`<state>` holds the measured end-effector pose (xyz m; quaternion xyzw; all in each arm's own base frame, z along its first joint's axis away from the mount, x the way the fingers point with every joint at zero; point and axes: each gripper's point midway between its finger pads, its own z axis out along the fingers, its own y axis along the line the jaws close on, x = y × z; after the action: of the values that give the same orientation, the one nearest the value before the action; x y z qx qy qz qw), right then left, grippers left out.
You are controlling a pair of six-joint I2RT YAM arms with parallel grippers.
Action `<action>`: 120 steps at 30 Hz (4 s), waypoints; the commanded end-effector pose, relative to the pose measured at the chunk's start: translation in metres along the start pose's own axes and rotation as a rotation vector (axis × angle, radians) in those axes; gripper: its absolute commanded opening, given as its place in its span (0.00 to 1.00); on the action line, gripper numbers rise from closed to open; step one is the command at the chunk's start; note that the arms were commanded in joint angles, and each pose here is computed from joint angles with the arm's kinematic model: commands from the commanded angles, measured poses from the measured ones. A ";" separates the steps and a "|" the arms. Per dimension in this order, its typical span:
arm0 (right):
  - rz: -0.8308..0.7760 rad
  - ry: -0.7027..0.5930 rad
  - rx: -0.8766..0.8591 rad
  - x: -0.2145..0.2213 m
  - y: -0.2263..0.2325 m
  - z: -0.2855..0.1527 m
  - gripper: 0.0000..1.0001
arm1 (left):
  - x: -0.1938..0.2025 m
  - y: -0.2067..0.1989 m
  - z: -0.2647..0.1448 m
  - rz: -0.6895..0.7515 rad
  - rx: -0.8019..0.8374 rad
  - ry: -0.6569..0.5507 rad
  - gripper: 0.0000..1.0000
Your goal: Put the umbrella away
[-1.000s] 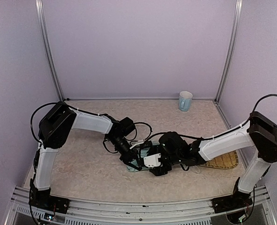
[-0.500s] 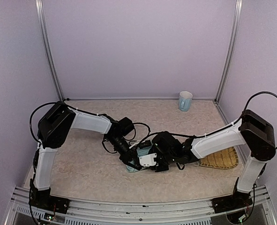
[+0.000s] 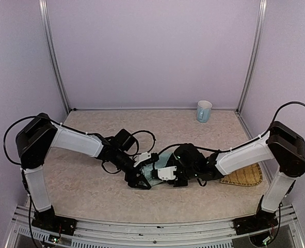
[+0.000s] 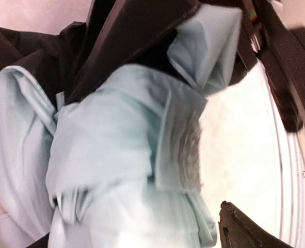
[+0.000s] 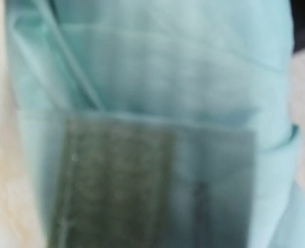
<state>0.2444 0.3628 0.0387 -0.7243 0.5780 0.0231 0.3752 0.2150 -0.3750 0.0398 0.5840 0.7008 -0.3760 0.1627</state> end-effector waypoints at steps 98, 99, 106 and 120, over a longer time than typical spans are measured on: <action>0.017 -0.447 -0.365 -0.129 -0.005 -0.189 0.00 | -0.162 0.128 -0.118 0.818 -0.653 -0.324 0.00; 0.021 -0.411 -0.390 -0.123 0.007 -0.178 0.00 | -0.165 0.132 -0.122 0.838 -0.681 -0.309 0.00; 0.012 -0.099 -0.502 -0.057 0.087 -0.098 0.00 | -0.178 0.127 -0.139 0.961 -0.726 -0.264 0.00; -0.179 0.125 -0.483 0.006 0.130 -0.046 0.00 | -0.182 0.035 -0.103 1.149 -0.596 -0.414 0.00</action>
<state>0.1857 0.3678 0.0695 -0.7766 0.5387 0.0332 0.3248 0.2820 -0.4106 0.1064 0.7712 0.3923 -0.2163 0.4522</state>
